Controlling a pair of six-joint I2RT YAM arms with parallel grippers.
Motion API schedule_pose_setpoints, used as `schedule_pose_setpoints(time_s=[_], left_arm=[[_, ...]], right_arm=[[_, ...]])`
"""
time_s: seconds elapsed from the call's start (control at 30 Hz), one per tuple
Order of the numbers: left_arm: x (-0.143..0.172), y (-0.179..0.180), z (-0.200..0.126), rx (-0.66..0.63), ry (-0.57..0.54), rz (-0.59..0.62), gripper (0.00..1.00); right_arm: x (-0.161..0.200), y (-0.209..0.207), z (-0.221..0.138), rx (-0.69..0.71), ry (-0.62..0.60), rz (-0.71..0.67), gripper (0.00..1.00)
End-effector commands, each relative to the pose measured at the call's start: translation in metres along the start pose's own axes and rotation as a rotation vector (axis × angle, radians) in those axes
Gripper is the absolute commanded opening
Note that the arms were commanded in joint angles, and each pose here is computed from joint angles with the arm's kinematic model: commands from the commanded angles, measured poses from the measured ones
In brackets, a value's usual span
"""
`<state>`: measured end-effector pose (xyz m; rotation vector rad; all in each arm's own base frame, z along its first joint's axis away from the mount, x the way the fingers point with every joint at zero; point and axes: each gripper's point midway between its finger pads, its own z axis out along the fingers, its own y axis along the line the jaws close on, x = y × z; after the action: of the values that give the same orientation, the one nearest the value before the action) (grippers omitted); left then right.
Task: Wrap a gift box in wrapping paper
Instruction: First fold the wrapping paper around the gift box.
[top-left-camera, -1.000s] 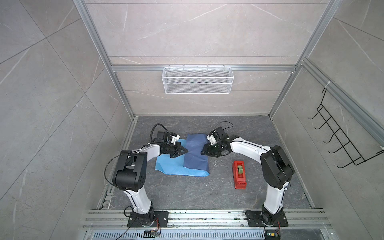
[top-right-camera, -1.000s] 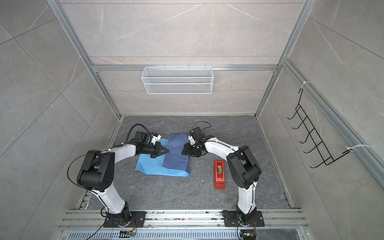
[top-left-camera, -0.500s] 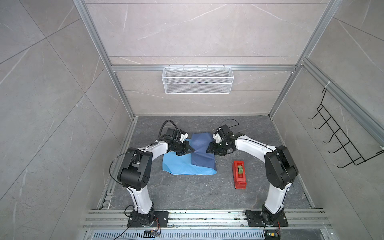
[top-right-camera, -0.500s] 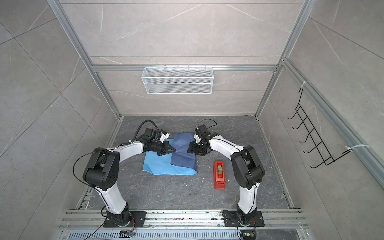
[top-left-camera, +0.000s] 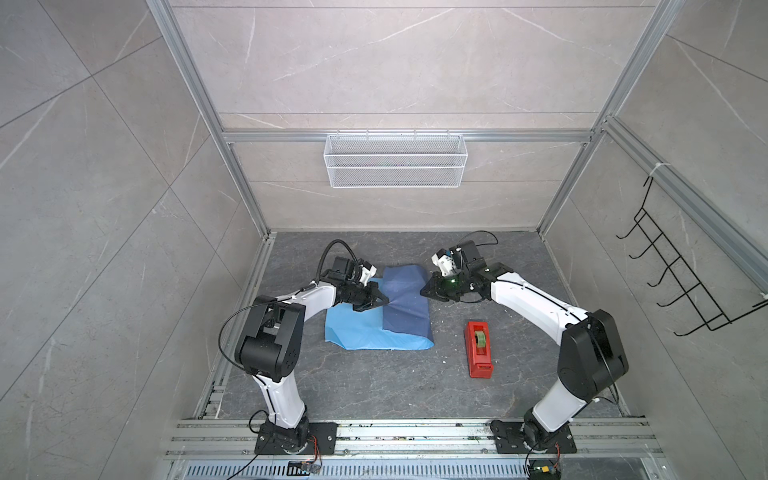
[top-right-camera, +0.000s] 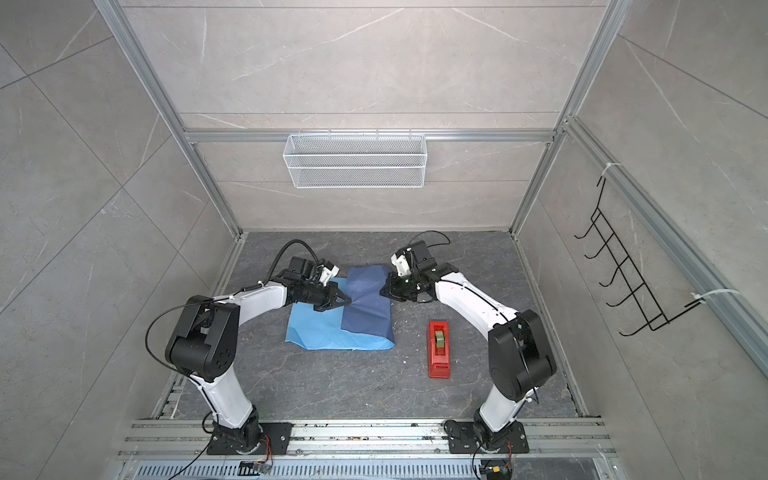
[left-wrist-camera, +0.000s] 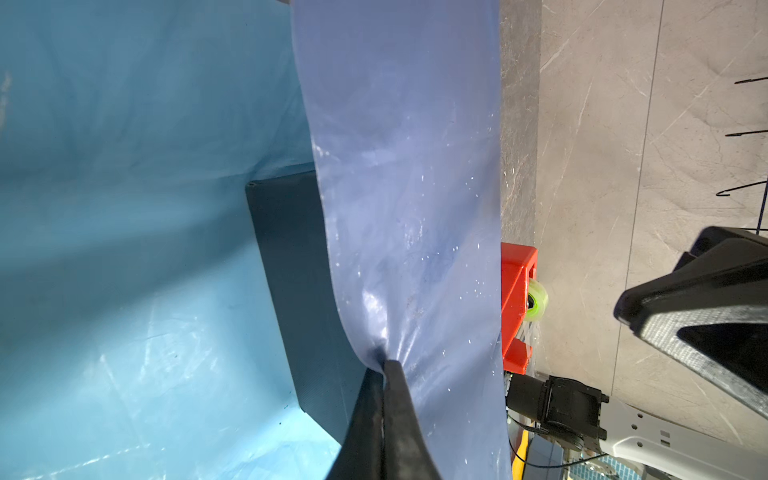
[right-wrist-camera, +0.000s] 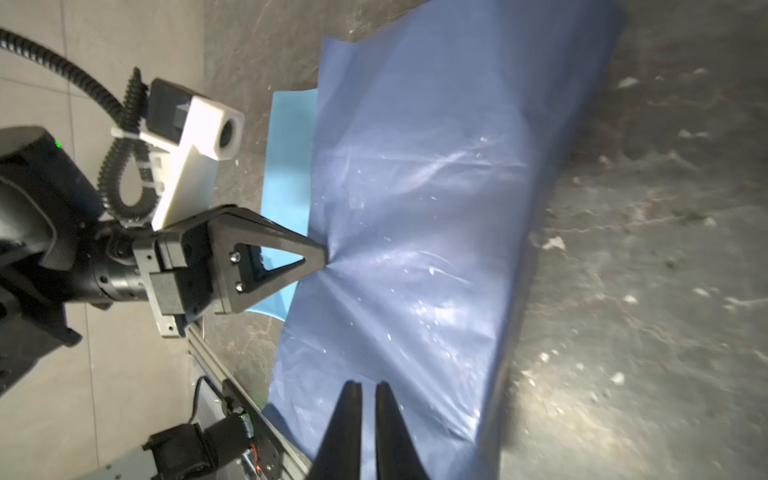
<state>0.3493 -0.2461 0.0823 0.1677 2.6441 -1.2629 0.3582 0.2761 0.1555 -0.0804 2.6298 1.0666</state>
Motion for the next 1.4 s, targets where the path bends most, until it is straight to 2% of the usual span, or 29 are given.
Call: schedule_pose_setpoints(time_s=[0.0, 0.17, 0.5, 0.57, 0.67, 0.83, 0.9, 1.03, 1.2, 1.37], left_arm=[[0.081, 0.073, 0.018, -0.257, 0.222, -0.172, 0.00], [0.081, 0.072, 0.019, -0.242, 0.232, -0.170, 0.00], [0.081, 0.077, 0.018, -0.256, 0.224, -0.171, 0.00], [0.078, 0.078, 0.017, -0.271, 0.229, -0.179, 0.00], [0.081, 0.077, 0.018, -0.258, 0.231, -0.179, 0.00], [0.079, 0.081, 0.018, -0.276, 0.234, -0.187, 0.00], [0.080, 0.078, 0.018, -0.261, 0.231, -0.183, 0.00], [0.080, 0.080, 0.021, -0.258, 0.235, -0.189, 0.00], [0.081, 0.077, 0.019, -0.249, 0.229, -0.184, 0.00], [0.078, 0.077, 0.019, -0.255, 0.232, -0.185, 0.00]], right_arm=[[0.000, -0.003, 0.028, -0.070, 0.025, 0.042, 0.04], [0.012, -0.018, 0.055, -0.113, 0.074, 0.107, 0.07], [0.044, -0.060, 0.077, -0.041, 0.133, 0.162, 0.11], [0.040, -0.051, 0.066, -0.053, 0.117, 0.154, 0.13], [0.028, -0.033, 0.039, -0.029, 0.075, 0.084, 0.22], [0.020, -0.042, 0.001, 0.170, 0.043, 0.014, 0.35], [0.022, -0.053, -0.007, 0.247, 0.048, 0.009, 0.35], [0.022, -0.069, -0.003, 0.310, 0.050, 0.010, 0.36], [0.021, -0.064, 0.018, 0.229, 0.073, 0.031, 0.33], [0.021, -0.068, 0.033, 0.218, 0.097, 0.049, 0.30]])
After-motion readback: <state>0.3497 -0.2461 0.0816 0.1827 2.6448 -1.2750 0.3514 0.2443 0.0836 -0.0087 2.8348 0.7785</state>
